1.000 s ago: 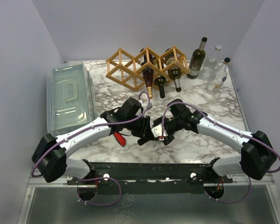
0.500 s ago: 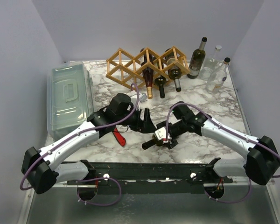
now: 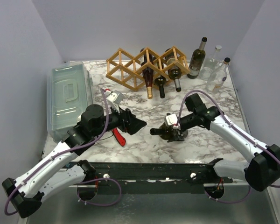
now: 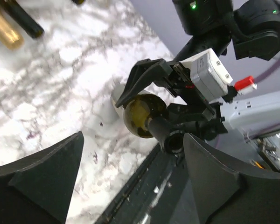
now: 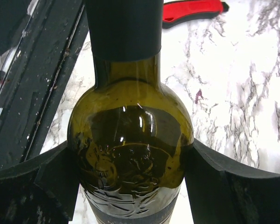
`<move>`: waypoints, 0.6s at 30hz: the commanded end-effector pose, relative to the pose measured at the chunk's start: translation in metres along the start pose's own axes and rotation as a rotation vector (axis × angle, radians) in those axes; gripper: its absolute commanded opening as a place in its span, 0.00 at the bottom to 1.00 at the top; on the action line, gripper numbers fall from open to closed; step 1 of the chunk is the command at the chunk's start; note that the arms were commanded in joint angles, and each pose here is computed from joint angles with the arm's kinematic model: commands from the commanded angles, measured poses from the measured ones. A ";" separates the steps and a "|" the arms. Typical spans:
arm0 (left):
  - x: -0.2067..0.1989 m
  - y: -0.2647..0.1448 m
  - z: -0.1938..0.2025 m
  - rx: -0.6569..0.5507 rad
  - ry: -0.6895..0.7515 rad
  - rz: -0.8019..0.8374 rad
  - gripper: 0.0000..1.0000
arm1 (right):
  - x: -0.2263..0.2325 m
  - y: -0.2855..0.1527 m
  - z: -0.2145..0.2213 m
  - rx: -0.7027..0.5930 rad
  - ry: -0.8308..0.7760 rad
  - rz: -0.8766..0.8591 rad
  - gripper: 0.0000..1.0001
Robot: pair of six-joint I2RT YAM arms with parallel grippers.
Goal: Take the wine bottle off the wine rack
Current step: Place the wine bottle at the center of the board.
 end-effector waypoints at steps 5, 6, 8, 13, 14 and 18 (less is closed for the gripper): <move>0.003 -0.023 -0.015 -0.310 0.073 0.031 0.97 | -0.031 -0.053 -0.028 -0.199 0.113 0.155 0.08; 0.005 -0.024 -0.013 -0.328 0.067 0.036 0.97 | -0.036 -0.065 -0.026 -0.219 0.138 0.191 0.08; 0.009 -0.025 -0.008 -0.351 0.047 0.031 0.99 | -0.046 -0.089 -0.023 -0.263 0.212 0.270 0.07; 0.014 -0.029 -0.001 -0.433 -0.031 0.057 0.99 | -0.066 -0.138 -0.009 -0.274 0.321 0.481 0.07; 0.015 -0.030 0.002 -0.457 -0.049 0.076 0.99 | -0.070 -0.146 -0.005 -0.271 0.346 0.526 0.07; 0.018 -0.032 0.011 -0.481 -0.058 0.113 0.99 | -0.091 -0.171 0.011 -0.279 0.487 0.726 0.07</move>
Point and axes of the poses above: each gripper's point midway between its finger pads, its own y axis out along the fingers, its own x axis along the line the jaws close on, z = x × y, the point moved 6 cm from there along -y, back along the fingers, and after that the axes turned 2 degrees about -y, right-handed, at the moved point
